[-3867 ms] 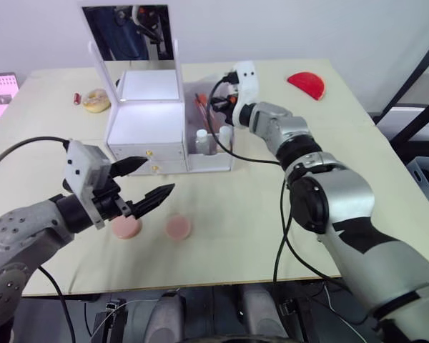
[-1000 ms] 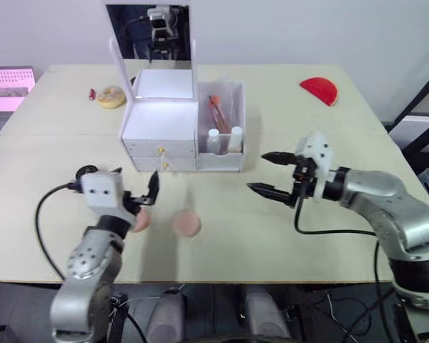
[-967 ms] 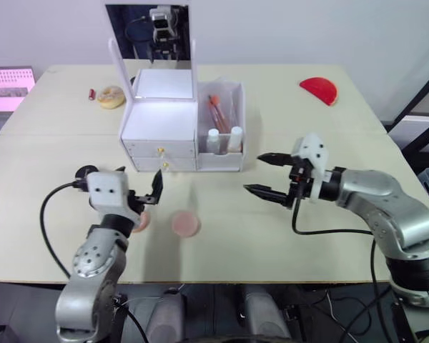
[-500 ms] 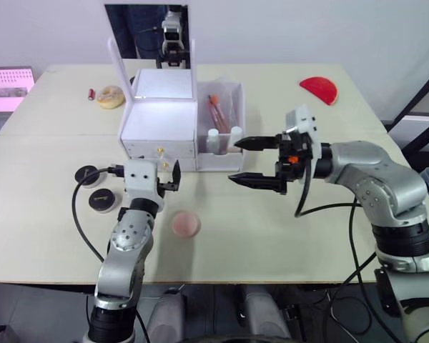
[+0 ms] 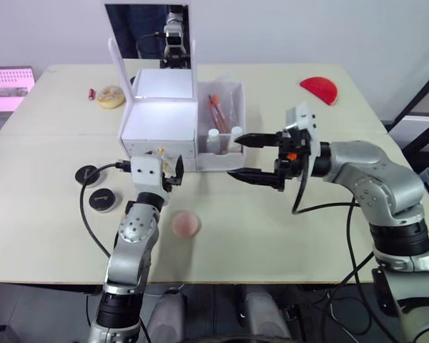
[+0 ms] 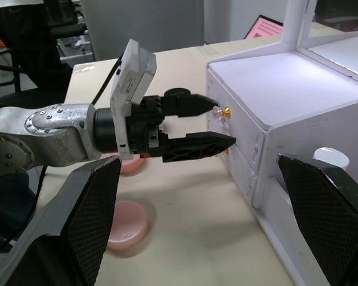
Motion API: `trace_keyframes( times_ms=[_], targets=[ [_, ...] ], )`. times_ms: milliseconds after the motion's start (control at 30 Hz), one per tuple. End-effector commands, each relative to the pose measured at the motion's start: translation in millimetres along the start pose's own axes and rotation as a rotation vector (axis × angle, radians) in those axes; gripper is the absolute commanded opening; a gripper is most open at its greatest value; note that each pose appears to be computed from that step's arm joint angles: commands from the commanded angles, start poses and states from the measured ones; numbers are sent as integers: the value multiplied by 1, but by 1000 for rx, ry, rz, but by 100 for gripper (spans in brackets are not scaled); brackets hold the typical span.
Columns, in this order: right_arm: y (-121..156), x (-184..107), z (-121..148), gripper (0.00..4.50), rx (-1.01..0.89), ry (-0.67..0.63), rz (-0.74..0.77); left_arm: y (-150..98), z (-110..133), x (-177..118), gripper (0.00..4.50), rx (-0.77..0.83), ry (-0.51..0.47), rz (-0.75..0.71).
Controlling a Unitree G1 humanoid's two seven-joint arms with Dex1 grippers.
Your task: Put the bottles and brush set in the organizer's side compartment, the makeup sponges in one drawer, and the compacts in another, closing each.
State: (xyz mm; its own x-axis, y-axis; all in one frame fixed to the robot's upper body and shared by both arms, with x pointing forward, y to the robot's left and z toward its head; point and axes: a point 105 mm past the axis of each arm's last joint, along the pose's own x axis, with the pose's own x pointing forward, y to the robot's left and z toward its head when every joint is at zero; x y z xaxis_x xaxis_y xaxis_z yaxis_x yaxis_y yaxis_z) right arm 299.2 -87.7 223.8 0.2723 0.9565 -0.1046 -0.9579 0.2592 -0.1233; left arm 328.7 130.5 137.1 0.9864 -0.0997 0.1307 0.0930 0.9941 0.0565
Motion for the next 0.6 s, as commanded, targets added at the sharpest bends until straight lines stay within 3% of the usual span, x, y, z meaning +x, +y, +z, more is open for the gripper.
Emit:
trace_keyframes(
  times_ms=[33,167,433,600],
  targets=[
    [2,-3,12,450,-47,-35,-8,1,17,3,216,2,-69,2],
    [2,-3,13,450,-52,-37,-12,3,16,3,31,-2,-68,7],
    [2,-4,12,450,-56,-31,-17,2,16,-8,33,12,-66,-24],
    [0,-7,11,450,-59,-23,-23,-1,17,-39,33,44,-73,-93]
  ],
)
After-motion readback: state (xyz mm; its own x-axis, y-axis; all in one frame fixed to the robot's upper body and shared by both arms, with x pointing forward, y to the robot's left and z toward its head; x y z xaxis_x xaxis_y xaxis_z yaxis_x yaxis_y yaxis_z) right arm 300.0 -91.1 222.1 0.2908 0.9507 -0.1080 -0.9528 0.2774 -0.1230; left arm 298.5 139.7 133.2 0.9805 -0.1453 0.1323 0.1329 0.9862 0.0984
